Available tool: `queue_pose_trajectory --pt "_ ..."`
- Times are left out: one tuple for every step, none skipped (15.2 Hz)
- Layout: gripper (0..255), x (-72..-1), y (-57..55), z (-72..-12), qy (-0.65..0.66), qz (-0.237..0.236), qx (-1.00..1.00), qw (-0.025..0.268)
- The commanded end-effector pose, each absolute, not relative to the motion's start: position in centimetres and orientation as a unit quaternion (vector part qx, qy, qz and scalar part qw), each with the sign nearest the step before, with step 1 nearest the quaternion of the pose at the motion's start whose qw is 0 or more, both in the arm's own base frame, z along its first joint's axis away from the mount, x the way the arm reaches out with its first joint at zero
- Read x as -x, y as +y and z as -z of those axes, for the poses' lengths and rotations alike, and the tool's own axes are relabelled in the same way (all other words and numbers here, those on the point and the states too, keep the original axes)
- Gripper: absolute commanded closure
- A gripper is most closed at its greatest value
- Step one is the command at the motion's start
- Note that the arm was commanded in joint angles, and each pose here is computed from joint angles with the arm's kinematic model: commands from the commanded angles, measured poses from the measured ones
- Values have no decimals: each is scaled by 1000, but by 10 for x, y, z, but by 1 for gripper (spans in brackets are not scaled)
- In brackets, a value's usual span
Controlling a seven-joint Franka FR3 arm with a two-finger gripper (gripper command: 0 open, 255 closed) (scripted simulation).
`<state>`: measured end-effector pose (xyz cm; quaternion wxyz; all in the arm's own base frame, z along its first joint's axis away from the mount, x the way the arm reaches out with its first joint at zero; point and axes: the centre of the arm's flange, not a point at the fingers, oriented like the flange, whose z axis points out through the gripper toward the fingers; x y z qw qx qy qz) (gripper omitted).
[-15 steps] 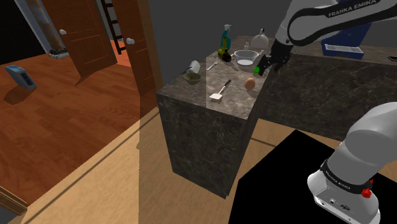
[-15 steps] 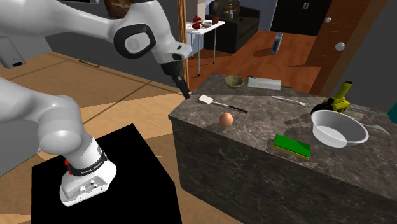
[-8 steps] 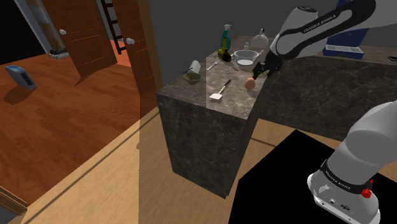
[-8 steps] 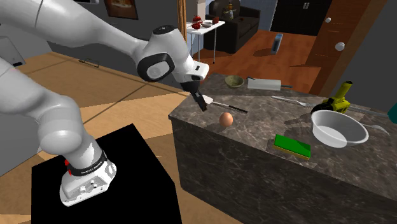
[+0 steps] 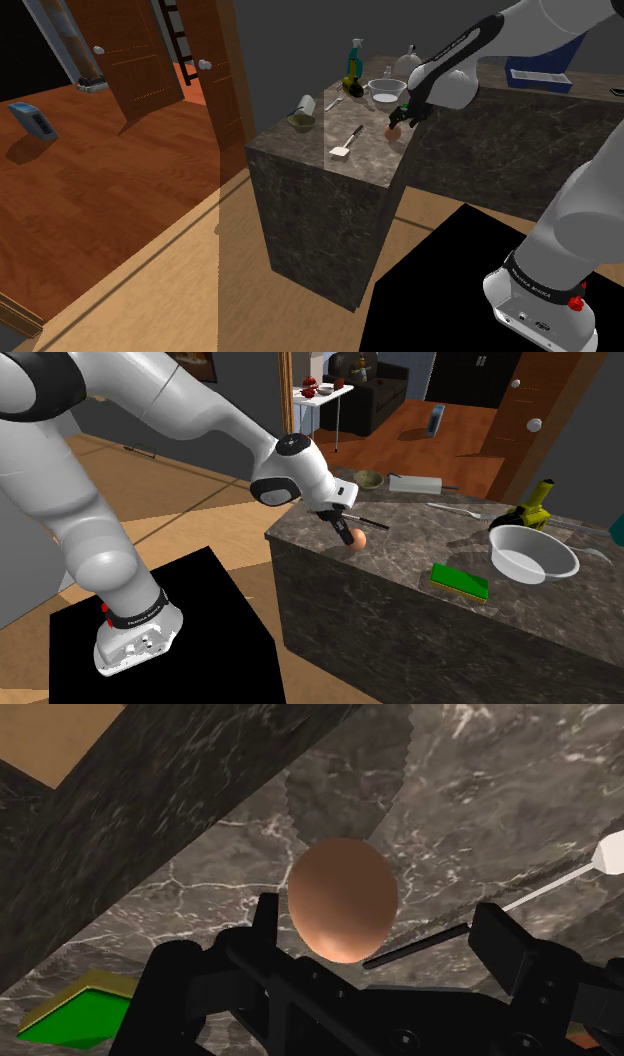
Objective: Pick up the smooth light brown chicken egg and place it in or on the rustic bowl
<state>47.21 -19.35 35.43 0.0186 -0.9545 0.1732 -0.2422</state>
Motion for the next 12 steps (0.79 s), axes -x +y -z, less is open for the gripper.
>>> queue_pose_trajectory --pt "0 -479 -204 -342 180 252 950 21" --pt "0 -482 -204 -338 180 252 950 21" --pt "0 -485 -204 -333 180 252 950 21" --pt "0 -487 -205 -328 180 252 950 21" --pt "0 -490 -205 -324 180 252 950 21" --pt "0 -492 -205 -319 180 252 950 21" --pt "0 -495 -205 -315 180 252 950 21" --pt "0 -499 -206 -307 180 252 950 21" --pt "0 -499 -206 -307 180 252 950 21" --pt "0 -499 -206 -307 180 252 950 21" --pt "0 -499 -206 -307 180 252 950 21" --pt "0 -499 -206 -307 180 252 950 21"
